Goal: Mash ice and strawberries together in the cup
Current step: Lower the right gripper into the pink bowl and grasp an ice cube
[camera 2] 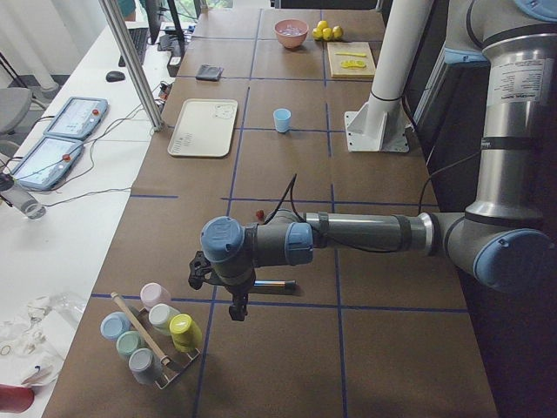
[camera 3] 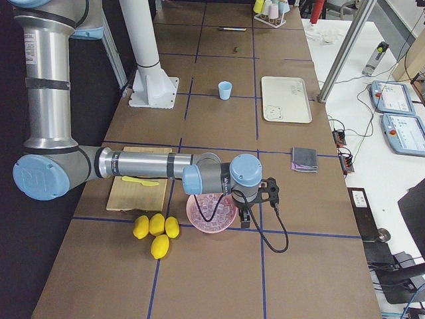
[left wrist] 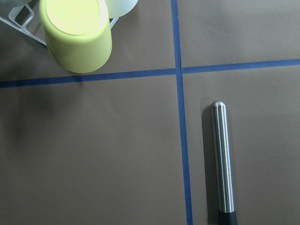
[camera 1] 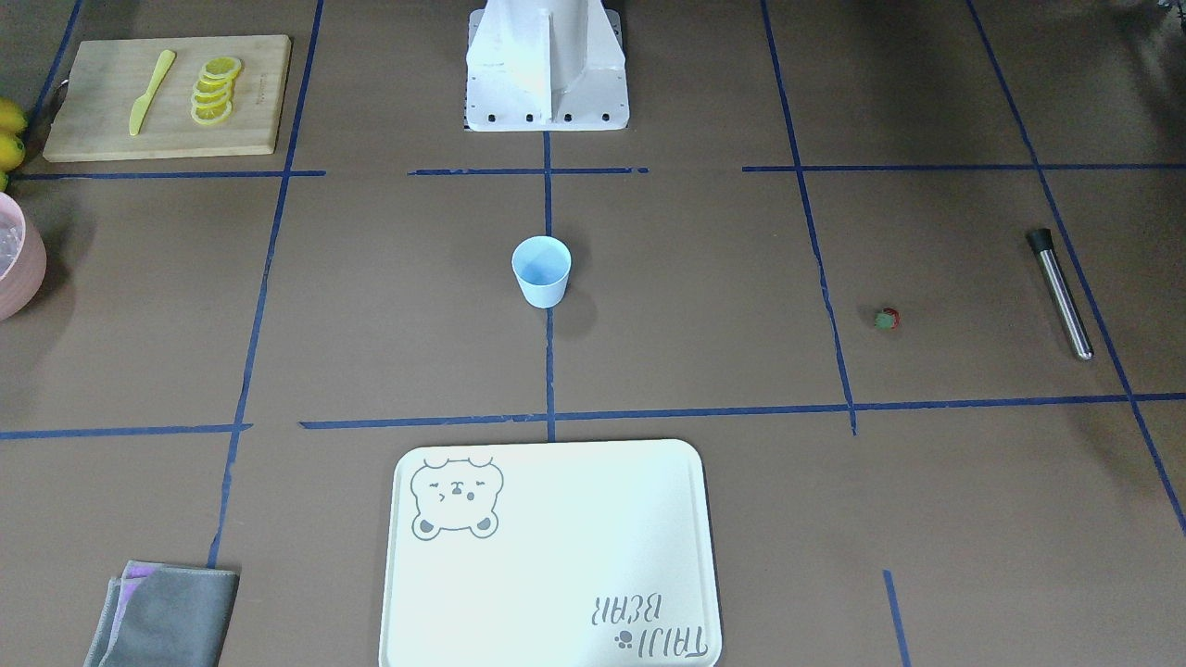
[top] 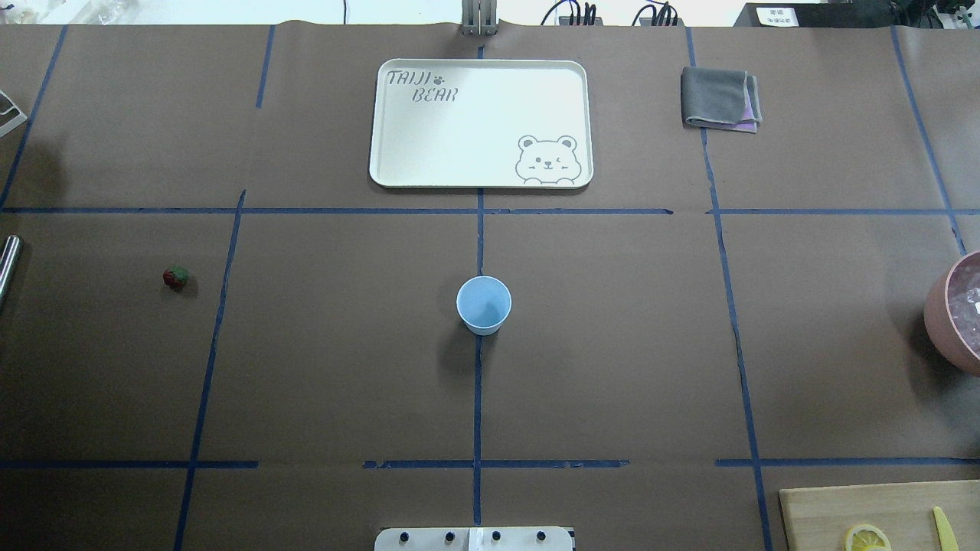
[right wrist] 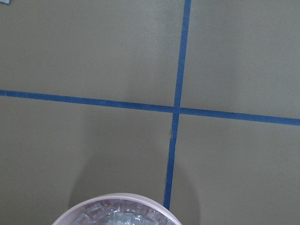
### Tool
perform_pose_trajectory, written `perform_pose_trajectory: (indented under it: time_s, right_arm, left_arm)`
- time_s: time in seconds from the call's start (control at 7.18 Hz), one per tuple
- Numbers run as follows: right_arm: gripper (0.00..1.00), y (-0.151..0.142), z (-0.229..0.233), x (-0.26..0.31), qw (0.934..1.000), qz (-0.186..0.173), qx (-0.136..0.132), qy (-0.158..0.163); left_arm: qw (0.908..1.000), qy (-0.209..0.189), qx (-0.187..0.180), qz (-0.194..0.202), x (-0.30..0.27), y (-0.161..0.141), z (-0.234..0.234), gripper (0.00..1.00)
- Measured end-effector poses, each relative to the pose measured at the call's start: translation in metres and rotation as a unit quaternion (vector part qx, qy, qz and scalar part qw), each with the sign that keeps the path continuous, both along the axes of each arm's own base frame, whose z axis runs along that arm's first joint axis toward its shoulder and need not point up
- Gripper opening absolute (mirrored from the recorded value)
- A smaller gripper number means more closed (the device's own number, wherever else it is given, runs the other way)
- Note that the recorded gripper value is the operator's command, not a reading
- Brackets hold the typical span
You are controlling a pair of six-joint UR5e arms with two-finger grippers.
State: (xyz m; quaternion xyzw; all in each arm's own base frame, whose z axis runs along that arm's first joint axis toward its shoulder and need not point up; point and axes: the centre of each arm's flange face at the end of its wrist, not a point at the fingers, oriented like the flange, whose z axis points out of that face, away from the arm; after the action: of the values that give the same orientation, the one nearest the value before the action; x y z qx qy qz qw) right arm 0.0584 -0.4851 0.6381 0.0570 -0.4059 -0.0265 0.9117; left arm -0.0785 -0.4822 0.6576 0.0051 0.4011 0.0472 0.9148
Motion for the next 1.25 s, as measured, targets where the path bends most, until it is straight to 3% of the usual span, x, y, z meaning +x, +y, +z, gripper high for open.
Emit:
perform_pose_trajectory:
  time_s: [0.56, 1.25]
  right_arm:
    - [0.99, -0.001, -0.009, -0.001, 0.9999, -0.002, 0.012, 0.005]
    - [0.99, -0.009, -0.032, -0.044, 0.9982, -0.046, 0.039, 0.008]
  left_arm:
    - [1.0, 0.0, 0.002, 0.001, 0.0, 0.0, -0.001, 1.0]
    - [0.9999, 0.0, 0.011, 0.001, 0.0, -0.001, -0.009, 1.0]
